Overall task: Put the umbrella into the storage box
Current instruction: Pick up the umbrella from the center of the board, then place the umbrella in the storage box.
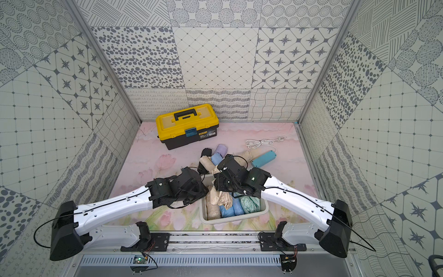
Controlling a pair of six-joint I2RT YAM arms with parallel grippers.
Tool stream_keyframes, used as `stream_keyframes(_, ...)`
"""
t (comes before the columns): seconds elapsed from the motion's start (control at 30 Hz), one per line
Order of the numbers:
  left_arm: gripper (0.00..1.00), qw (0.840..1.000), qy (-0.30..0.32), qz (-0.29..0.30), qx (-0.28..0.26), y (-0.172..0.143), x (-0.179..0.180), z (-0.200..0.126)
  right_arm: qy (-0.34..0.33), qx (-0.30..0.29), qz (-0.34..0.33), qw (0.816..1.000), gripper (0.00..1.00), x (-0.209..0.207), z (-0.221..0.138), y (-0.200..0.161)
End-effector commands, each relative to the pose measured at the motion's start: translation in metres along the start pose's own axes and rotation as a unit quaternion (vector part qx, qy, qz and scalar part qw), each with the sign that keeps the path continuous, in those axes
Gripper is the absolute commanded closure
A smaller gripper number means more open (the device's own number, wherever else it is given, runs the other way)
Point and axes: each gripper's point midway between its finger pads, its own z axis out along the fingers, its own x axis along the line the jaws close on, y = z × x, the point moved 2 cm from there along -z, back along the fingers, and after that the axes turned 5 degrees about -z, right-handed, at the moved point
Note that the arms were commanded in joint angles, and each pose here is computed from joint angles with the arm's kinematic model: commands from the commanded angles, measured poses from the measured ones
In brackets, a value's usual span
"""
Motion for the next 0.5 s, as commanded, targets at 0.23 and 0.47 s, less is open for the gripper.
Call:
stream_keyframes(0.23,0.3,0.991,-0.033,-0.062,-0.117,0.036,0.008,-0.042,0.015,-0.001,0.016,1.0,0.78,0.015,0.041,-0.016)
stream_keyframes(0.47,0.29,0.99,-0.029,-0.054,-0.125,0.049,0.017,-0.053,0.013,0.016,0.014,1.0,0.77,0.017,0.058,-0.031)
